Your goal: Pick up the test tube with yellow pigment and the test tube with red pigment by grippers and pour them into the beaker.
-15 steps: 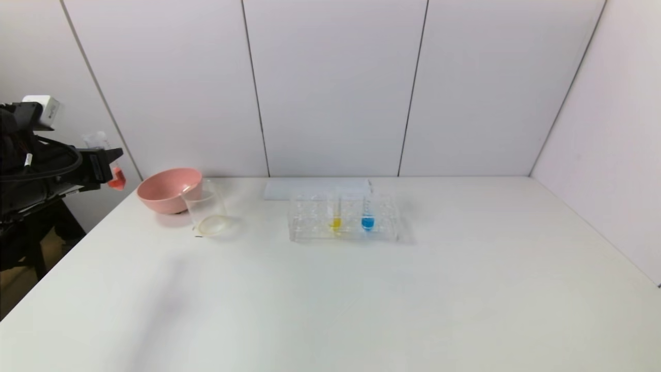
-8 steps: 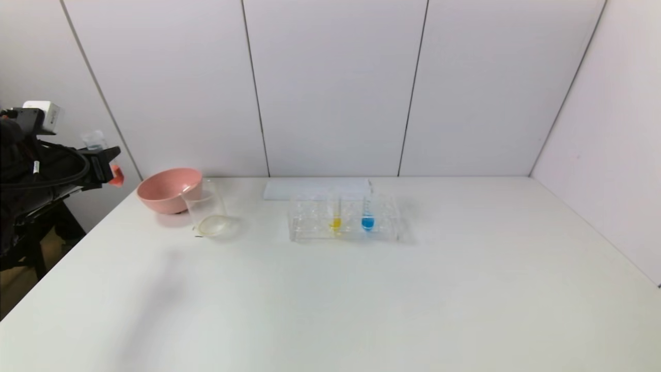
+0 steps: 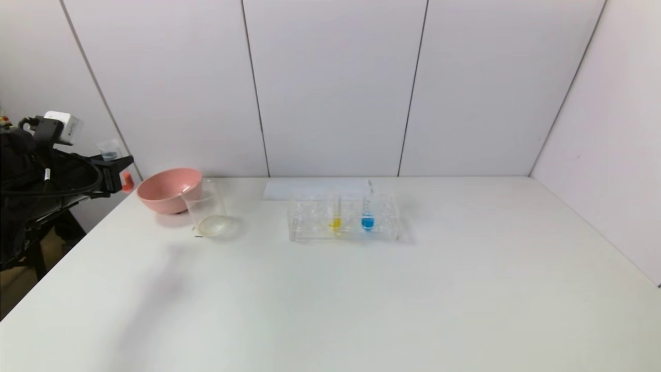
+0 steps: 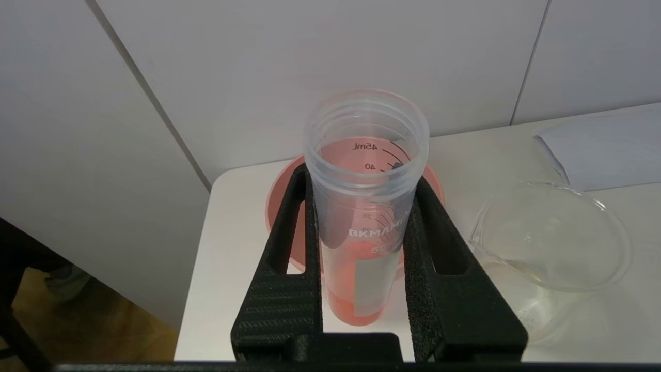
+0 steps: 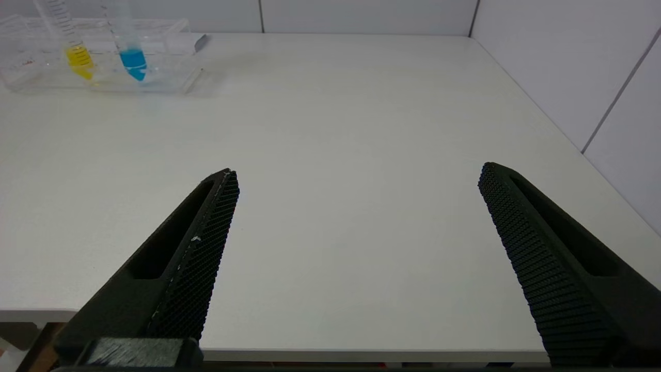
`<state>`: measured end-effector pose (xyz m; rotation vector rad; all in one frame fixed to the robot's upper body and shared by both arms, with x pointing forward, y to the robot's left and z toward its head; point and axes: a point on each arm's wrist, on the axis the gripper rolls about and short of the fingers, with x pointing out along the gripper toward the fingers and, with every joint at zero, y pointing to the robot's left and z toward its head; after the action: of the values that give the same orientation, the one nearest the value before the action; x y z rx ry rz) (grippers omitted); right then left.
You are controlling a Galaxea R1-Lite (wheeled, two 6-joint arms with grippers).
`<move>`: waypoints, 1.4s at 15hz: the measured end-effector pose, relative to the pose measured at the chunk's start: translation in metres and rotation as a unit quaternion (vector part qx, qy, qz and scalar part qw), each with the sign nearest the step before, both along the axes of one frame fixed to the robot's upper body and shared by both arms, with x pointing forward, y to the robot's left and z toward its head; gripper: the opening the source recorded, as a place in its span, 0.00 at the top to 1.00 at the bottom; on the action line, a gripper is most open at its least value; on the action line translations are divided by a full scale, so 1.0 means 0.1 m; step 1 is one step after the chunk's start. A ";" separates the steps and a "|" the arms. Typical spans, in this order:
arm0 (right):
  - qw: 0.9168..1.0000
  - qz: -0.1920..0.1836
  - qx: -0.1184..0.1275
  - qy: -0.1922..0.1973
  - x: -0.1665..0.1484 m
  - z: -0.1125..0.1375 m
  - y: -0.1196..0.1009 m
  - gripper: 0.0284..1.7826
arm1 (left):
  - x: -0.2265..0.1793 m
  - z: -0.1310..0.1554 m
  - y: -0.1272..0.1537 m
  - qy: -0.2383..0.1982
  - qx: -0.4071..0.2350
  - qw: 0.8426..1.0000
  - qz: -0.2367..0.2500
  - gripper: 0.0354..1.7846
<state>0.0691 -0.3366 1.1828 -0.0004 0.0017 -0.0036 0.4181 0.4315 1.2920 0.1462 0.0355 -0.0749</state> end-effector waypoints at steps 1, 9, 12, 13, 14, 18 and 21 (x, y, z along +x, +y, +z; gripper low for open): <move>1.000 0.000 0.000 0.000 0.00 0.00 0.00 0.05 | 0.01 -0.01 0.00 0.001 0.006 1.000 -0.002 0.76; 1.000 0.000 0.000 0.000 0.00 0.00 0.00 0.05 | 0.03 -0.11 -0.05 0.047 0.105 0.992 -0.046 0.76; 1.000 0.000 0.000 0.000 0.00 0.00 0.00 0.05 | 0.04 -0.08 -0.07 0.051 0.118 0.990 -0.052 0.76; 1.000 0.000 0.000 0.000 0.00 0.00 0.00 0.05 | 0.04 -0.07 -0.09 0.056 0.120 0.990 -0.055 0.76; 1.000 0.000 0.000 0.000 0.00 0.00 0.00 0.05 | 0.04 -0.06 -0.10 0.063 0.122 0.989 -0.059 0.76; 1.000 0.000 0.000 0.000 0.00 0.00 0.00 0.05 | 0.07 -0.01 -0.15 0.066 0.132 0.987 -0.070 0.76; 1.000 0.000 0.000 0.000 0.00 0.00 0.00 0.05 | 0.06 0.01 -0.18 0.089 0.133 0.984 -0.079 0.76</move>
<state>0.0691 -0.3366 1.1828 0.0000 0.0017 -0.0038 0.4244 0.4130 1.2927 0.4092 0.2138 -0.2420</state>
